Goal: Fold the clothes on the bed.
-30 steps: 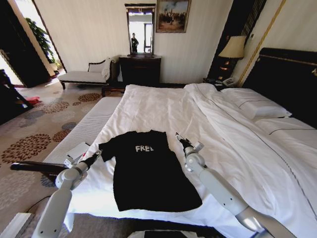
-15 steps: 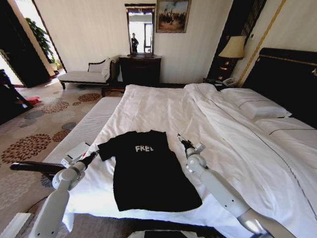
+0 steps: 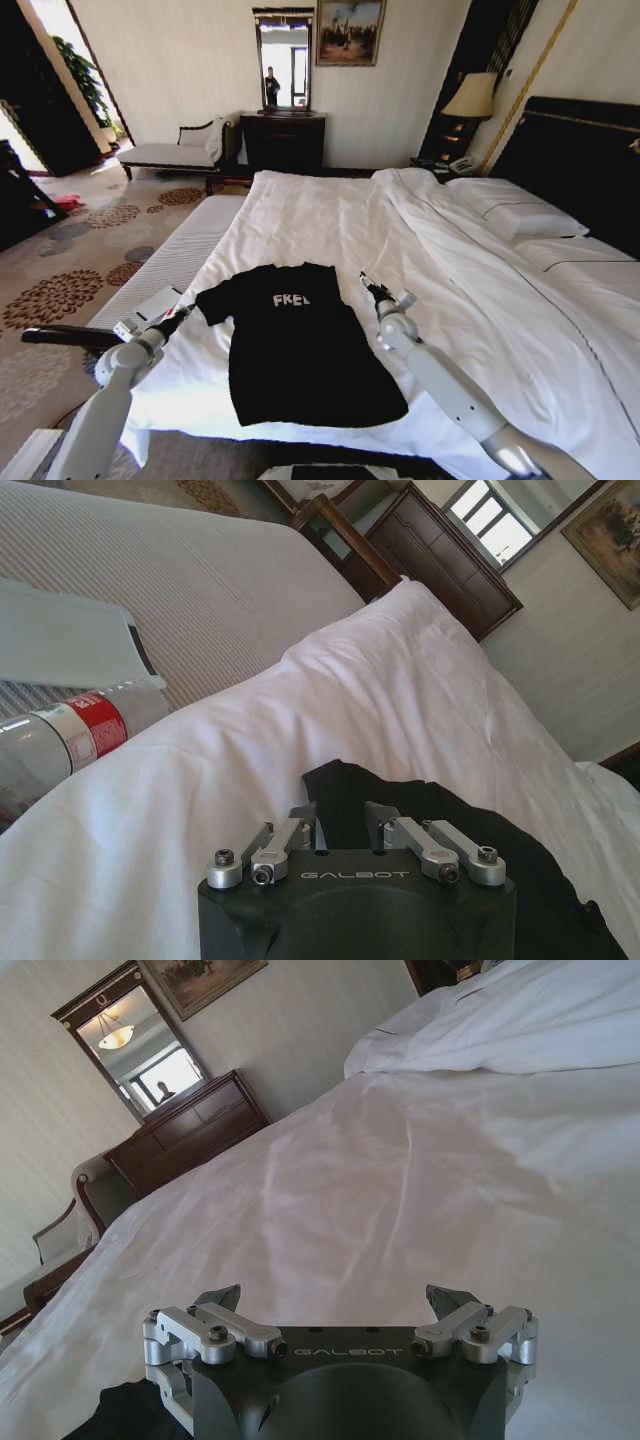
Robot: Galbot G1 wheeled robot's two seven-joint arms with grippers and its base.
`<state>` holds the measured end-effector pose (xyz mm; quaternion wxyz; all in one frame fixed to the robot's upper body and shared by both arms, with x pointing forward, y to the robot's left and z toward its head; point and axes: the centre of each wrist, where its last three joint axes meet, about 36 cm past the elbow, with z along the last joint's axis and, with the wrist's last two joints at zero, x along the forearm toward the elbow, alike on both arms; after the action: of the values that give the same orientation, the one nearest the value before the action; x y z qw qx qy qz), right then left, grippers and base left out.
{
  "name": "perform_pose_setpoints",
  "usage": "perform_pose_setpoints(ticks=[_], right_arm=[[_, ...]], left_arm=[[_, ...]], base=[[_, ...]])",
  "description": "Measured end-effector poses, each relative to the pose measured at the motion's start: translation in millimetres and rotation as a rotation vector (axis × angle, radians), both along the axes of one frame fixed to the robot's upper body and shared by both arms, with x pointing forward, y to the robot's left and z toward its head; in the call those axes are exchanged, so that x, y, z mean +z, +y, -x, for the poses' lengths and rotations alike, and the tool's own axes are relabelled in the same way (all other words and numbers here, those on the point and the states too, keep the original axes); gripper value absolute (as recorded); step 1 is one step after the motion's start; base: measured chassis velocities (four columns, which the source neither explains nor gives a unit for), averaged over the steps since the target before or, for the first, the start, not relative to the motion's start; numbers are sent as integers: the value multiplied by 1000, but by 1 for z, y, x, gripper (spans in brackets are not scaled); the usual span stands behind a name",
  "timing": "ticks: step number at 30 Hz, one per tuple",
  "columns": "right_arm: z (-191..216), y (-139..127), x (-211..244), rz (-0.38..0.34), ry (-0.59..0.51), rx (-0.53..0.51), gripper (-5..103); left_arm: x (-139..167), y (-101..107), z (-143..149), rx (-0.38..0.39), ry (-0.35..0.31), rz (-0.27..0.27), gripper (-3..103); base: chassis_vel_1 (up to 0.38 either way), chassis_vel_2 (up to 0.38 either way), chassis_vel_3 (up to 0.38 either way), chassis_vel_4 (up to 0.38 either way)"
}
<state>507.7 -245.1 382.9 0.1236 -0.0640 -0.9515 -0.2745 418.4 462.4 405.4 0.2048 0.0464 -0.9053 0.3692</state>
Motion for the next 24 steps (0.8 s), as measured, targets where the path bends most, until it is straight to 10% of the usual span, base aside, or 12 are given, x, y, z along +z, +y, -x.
perform_pose_setpoints(ticks=[18, 24], right_arm=[[2, -5, -8, 24, 21, -16, 100], [0, -7, -8, 26, 25, -23, 100]], left_arm=[[-25, 6, -31, 13, -7, -6, 99], [-32, -4, -43, -7, -15, 5, 86]], base=[[0, 0, 0, 0], [0, 0, 0, 0]])
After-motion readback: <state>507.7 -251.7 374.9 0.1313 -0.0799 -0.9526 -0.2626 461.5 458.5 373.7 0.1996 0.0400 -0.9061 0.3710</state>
